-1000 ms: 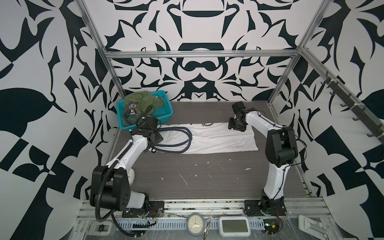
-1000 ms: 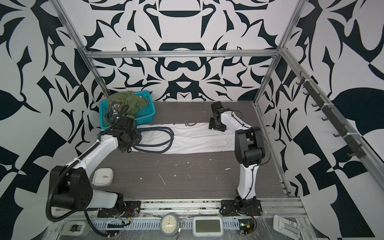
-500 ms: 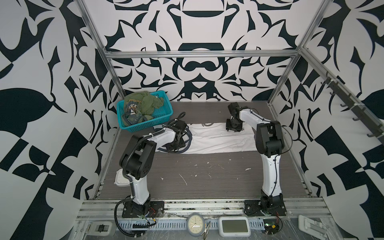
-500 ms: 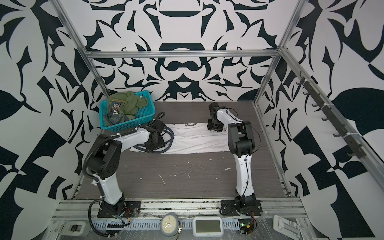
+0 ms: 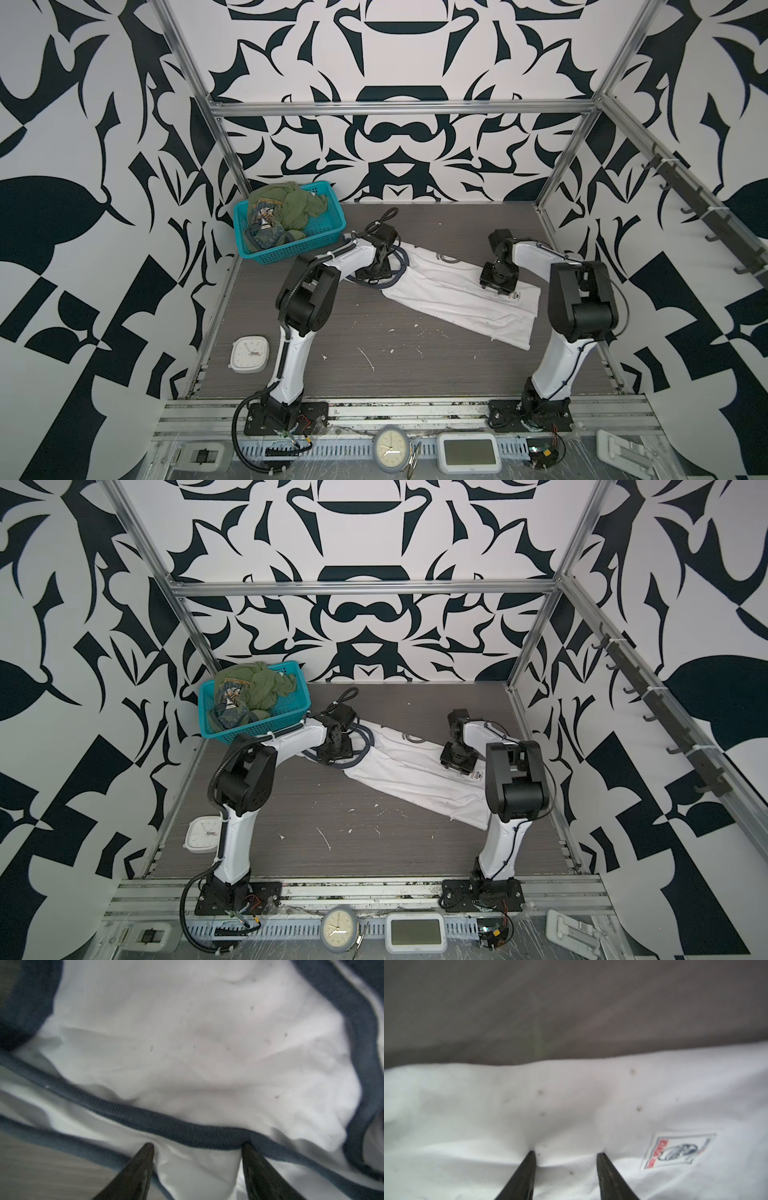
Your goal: Fold and stack the tank tops
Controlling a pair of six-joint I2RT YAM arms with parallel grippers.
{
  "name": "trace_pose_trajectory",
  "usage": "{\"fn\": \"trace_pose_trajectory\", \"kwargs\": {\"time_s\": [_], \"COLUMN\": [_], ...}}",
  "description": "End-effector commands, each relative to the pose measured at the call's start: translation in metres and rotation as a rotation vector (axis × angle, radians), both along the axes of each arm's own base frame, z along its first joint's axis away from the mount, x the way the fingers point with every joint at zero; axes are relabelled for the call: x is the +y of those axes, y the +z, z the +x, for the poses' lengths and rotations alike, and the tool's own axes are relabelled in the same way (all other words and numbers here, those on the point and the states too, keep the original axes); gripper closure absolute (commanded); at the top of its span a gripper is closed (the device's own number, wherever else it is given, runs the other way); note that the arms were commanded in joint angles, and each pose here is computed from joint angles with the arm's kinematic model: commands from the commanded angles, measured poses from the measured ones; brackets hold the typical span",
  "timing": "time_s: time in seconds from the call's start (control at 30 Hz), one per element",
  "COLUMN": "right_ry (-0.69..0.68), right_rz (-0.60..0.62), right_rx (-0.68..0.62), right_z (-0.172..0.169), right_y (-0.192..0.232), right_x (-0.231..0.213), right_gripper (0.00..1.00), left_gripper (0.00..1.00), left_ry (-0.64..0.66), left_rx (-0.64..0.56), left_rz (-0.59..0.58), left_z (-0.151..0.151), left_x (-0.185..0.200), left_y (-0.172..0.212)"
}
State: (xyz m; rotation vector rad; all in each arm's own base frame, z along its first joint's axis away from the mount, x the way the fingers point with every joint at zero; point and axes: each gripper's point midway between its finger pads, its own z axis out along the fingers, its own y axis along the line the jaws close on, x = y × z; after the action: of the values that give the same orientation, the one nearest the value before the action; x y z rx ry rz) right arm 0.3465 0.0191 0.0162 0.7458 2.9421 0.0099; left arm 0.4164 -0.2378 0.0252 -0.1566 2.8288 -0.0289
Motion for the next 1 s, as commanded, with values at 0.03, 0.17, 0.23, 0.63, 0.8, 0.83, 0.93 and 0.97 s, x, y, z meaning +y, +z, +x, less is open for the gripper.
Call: {"fn": "trace_pose_trajectory", "kwargs": {"time_s": [0.03,0.17,0.23,0.63,0.8,0.83,0.93,0.97], "right_ry": [0.013,0.055,0.066,0.281,0.323,0.328,0.358,0.365], "right_rz": [0.034,0.036,0.054,0.17,0.037,0.006,-0.032,-0.04], "right_rx": [0.174,0.182,0.179,0.035,-0.089,-0.1,-0.107,-0.104], "right_z": [-0.067,-0.087,-0.097,-0.122,-0.103,-0.102,-0.101,-0.102], "right_y": [-0.028,-0.03,-0.032,0.004,0.043,0.049,0.056,0.055], "right_x": [0.021,0.046,0.061,0.184,0.152,0.144,0.129,0.125], "right_gripper": [0.5,0.5,0.5,0.5,0.5,0.5,0.5,0.5], "left_gripper": [0.29,0.29,0.28,0.26,0.24,0.25,0.25,0.24], "left_ry": [-0.069,-0.075,-0.084,-0.082,-0.077,-0.067,-0.037,-0.032], "left_rx": [0.0,-0.036,-0.073,-0.28,-0.295,-0.288,-0.249,-0.232], "left_rz": [0.086,0.09,0.083,0.018,-0.023,-0.033,-0.053,-0.066], "left_z": [0.032,0.074,0.097,0.174,0.156,0.147,0.111,0.096], "left_x": [-0.006,-0.004,-0.002,0.028,0.022,0.02,0.012,0.007], "left_y": [-0.011,-0.006,-0.004,0.048,0.098,0.107,0.115,0.114]}}
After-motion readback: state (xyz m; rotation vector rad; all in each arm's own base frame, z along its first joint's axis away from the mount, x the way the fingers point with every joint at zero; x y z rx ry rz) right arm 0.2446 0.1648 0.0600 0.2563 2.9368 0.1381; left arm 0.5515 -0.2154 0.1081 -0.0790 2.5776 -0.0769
